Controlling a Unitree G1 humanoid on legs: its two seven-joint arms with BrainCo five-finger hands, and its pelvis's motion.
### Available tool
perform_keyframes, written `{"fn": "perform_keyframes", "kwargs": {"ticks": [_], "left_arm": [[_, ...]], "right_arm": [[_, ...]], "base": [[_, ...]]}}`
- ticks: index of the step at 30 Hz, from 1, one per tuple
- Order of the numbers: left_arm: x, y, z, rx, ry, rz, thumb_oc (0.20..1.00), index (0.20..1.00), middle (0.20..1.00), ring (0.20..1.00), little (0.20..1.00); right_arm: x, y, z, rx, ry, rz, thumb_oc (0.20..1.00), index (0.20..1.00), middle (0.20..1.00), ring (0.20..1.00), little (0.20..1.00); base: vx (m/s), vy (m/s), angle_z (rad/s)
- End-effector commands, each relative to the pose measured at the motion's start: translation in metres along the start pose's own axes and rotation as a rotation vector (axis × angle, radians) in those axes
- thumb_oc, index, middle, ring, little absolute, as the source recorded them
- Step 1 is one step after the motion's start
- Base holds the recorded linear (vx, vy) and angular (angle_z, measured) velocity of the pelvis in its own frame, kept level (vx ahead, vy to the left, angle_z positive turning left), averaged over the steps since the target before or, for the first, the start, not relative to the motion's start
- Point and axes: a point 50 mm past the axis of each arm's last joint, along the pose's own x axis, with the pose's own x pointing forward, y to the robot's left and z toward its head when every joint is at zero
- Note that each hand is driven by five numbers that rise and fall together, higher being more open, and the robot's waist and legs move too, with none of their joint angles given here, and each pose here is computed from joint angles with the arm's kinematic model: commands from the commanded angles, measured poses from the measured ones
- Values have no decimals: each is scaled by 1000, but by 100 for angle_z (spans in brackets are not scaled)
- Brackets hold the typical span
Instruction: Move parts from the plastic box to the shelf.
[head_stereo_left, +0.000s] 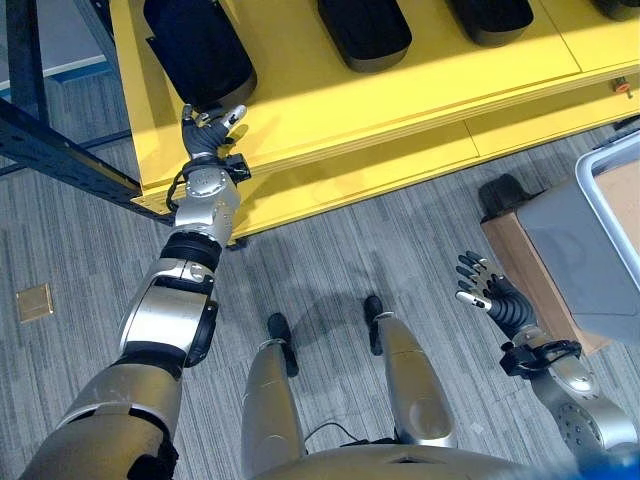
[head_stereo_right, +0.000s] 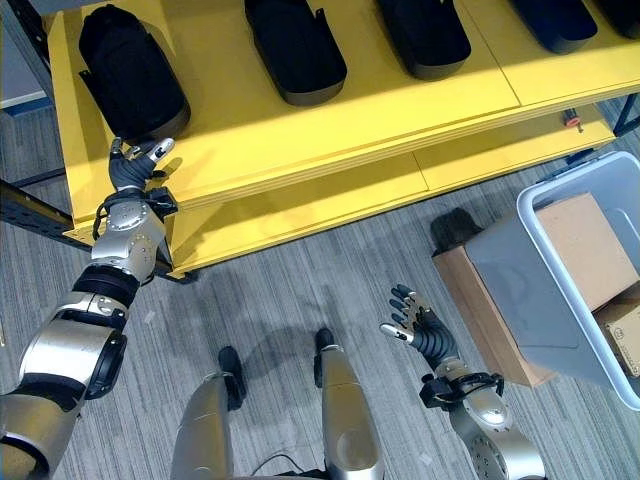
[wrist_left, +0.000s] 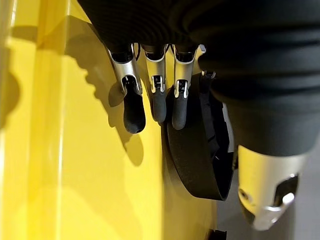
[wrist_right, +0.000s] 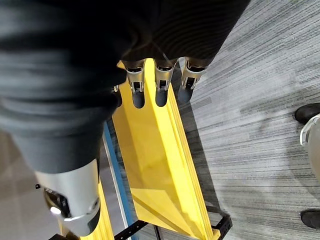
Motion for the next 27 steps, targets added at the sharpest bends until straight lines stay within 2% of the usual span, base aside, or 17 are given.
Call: {"fn": "perform_keyframes", "kwargs": {"ticks": [1, 12, 17, 20, 27], "left_arm": [[0, 42, -24, 46, 72, 118, 1000, 1000, 1000, 1000, 1000], [-1, 59, -27, 115, 62, 145, 1000, 1000, 1000, 1000, 1000], [7, 62, 3, 194, -45, 142, 1000, 1000, 1000, 1000, 1000], [9, 51, 40, 224, -204, 98, 1000, 1000, 1000, 1000, 1000], [-2, 30, 89, 238, -445, -8, 1000, 1000, 1000, 1000, 1000]], "right_arm": [[-6, 1, 9, -6, -39, 28, 1000, 1000, 1000, 1000, 1000], [-3, 2, 12, -13, -53, 42, 1000, 1000, 1000, 1000, 1000], [-2, 1, 17, -10, -79, 35, 1000, 1000, 1000, 1000, 1000], [-1, -2, 21, -15, -102, 23, 1000, 1000, 1000, 1000, 1000], [0, -9, 25, -29, -125, -7, 1000, 1000, 1000, 1000, 1000]], "base": [[0, 0, 0], [-3, 8, 6], [-3, 4, 3], [0, 0, 0], [0, 0, 0]]}}
